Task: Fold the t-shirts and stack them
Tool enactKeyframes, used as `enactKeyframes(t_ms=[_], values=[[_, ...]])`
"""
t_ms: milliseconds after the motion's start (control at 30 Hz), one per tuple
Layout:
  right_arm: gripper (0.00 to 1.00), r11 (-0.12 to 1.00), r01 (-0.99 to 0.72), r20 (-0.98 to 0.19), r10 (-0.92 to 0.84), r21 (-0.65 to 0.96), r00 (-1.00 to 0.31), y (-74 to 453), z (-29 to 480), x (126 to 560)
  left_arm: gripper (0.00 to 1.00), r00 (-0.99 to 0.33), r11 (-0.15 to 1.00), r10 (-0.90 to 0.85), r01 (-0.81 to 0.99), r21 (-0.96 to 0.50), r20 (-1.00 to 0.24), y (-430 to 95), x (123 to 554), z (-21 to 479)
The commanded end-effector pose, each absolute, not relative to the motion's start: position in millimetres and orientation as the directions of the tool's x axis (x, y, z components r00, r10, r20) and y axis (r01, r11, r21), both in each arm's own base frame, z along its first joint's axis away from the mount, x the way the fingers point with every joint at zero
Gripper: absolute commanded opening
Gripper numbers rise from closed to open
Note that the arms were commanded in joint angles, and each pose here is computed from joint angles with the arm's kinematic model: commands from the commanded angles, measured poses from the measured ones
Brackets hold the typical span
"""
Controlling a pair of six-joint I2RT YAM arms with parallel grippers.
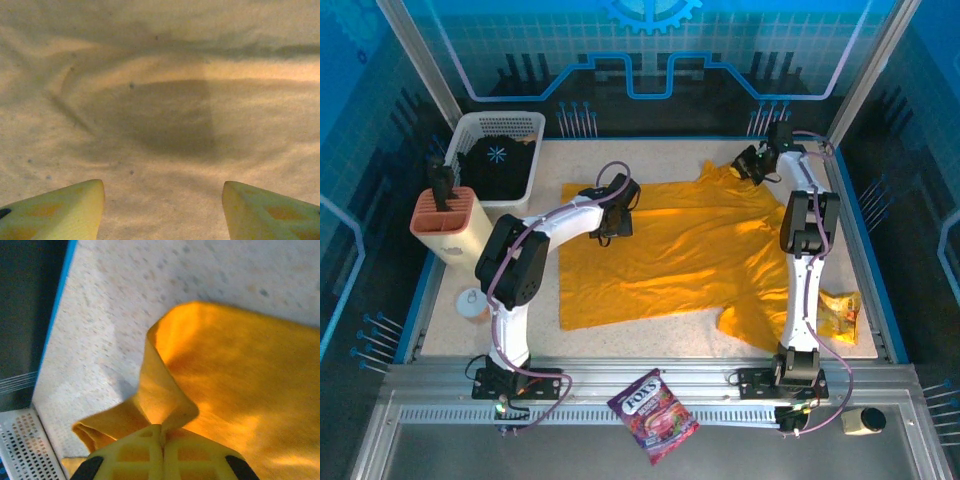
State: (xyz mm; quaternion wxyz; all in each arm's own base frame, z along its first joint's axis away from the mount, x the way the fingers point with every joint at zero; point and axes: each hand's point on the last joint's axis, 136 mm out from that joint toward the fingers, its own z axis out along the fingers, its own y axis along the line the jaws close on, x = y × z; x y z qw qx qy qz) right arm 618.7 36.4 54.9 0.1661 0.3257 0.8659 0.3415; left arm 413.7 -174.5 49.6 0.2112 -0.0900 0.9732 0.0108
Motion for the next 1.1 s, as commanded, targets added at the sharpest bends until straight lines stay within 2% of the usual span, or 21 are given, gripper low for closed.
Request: enactKeyframes(t_ms=[0, 267, 467, 567, 800, 967, 1067], values=[[0.0, 0.539, 0.389, -0.094, 0.665, 0.747, -0.741, 52.6, 62.8, 638.4, 0.64, -0.891, 0.983, -0.177, -0.177, -0.039, -0.418, -178.9, 408.2, 56.4], [0.01, 0.401, 0.232, -0.134, 0.702, 0.886, -0.699, 78.8, 50.2, 692.1, 0.65, -0.901, 0.984, -0.17, -0.179, -0.014, -0.4, -175.4, 403.3, 45.3], [0.43, 0.315, 0.062, -0.195, 0.719, 0.947, -0.668, 99.3, 56.2, 714.1, 0.64, -0.904, 0.983, -0.166, -0.182, 0.004, -0.394, -172.6, 401.4, 40.6], [0.56, 0.302, -0.029, -0.251, 0.733, 0.953, -0.632, 99.9, 78.9, 716.3, 0.64, -0.901, 0.982, -0.166, -0.188, 0.016, -0.4, -169.9, 401.8, 41.8], [0.62, 0.339, -0.148, -0.359, 0.727, 0.929, -0.585, 81.7, 146.9, 699.8, 0.65, -0.885, 0.957, -0.197, -0.268, 0.114, -0.421, -144.4, 392.0, 50.2], [0.64, 0.436, -0.216, -0.479, 0.69, 0.874, -0.543, 55.1, 209.1, 657.9, 0.67, -0.866, 0.941, -0.231, -0.315, 0.125, -0.443, -125.9, 381.6, 55.7], [0.64, 0.53, -0.175, -0.531, 0.653, 0.83, -0.54, 34.7, 227.5, 619.6, 0.68, -0.855, 0.935, -0.258, -0.338, 0.107, -0.45, -116.2, 377.8, 58.8]])
